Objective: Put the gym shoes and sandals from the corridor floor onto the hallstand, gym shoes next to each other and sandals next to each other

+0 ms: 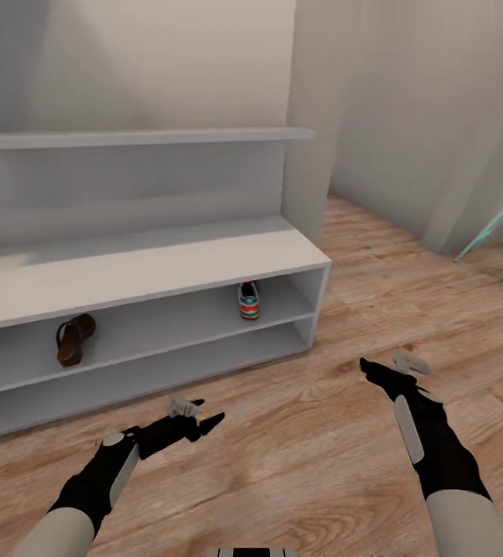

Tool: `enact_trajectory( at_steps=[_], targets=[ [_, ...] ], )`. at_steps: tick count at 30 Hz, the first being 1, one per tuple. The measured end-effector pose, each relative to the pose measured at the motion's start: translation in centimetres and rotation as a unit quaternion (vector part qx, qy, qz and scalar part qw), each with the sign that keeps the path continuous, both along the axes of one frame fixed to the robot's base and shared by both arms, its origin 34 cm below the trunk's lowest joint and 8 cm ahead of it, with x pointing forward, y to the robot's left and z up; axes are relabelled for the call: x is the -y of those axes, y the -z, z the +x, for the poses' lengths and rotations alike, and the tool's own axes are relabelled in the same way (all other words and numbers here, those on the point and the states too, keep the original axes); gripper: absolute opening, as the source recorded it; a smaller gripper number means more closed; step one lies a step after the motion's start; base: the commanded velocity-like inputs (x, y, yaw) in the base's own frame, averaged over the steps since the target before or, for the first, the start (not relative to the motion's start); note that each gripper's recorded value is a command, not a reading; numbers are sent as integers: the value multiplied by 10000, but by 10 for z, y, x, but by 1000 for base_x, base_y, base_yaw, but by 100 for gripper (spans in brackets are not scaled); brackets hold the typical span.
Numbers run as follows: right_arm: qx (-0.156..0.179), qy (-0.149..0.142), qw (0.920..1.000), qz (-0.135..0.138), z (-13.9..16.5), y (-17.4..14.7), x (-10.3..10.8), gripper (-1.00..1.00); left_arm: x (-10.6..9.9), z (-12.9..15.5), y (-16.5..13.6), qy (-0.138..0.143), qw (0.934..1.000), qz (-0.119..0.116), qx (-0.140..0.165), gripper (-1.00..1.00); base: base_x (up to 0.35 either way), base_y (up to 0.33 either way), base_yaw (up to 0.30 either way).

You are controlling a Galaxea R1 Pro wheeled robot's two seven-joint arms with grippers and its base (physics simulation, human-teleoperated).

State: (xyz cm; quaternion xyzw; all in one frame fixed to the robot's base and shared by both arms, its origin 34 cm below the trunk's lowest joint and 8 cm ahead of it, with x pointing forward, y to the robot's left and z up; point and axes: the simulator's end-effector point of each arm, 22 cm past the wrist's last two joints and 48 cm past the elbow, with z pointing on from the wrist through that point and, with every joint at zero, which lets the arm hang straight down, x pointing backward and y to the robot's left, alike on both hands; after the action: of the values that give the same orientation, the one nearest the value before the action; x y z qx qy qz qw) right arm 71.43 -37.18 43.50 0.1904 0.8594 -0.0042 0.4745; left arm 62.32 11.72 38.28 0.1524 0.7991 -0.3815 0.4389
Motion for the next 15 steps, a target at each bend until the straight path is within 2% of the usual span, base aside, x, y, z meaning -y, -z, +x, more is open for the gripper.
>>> enact_trajectory(
  at_steps=[3, 4, 7, 11, 15],
  targets=[
    [-215, 30, 9998, 48, -11, 32, -2, 100, -11, -18, 44, -338, 9986, 225, -328, 100, 0, 0, -277],
    [-258, 102, 9996, 31, -20, 55, -1, 100, -21, -25, 63, -597, 9970, 433, -213, 100, 0, 0, -277],
    [-227, 149, 9996, 5, -24, 64, 0, 100, -32, -24, 72, -873, 9941, 619, -165, 100, 0, 0, -277],
    [-225, 161, 9996, 3, -26, 68, -2, 100, -47, -25, 88, -1233, 9881, 875, -292, 100, 0, 0, -279],
    [-404, 135, 9991, 49, -35, 84, -6, 100, -49, -27, 95, -1390, 9849, 963, -376, 100, 0, 0, -287]
  ],
)
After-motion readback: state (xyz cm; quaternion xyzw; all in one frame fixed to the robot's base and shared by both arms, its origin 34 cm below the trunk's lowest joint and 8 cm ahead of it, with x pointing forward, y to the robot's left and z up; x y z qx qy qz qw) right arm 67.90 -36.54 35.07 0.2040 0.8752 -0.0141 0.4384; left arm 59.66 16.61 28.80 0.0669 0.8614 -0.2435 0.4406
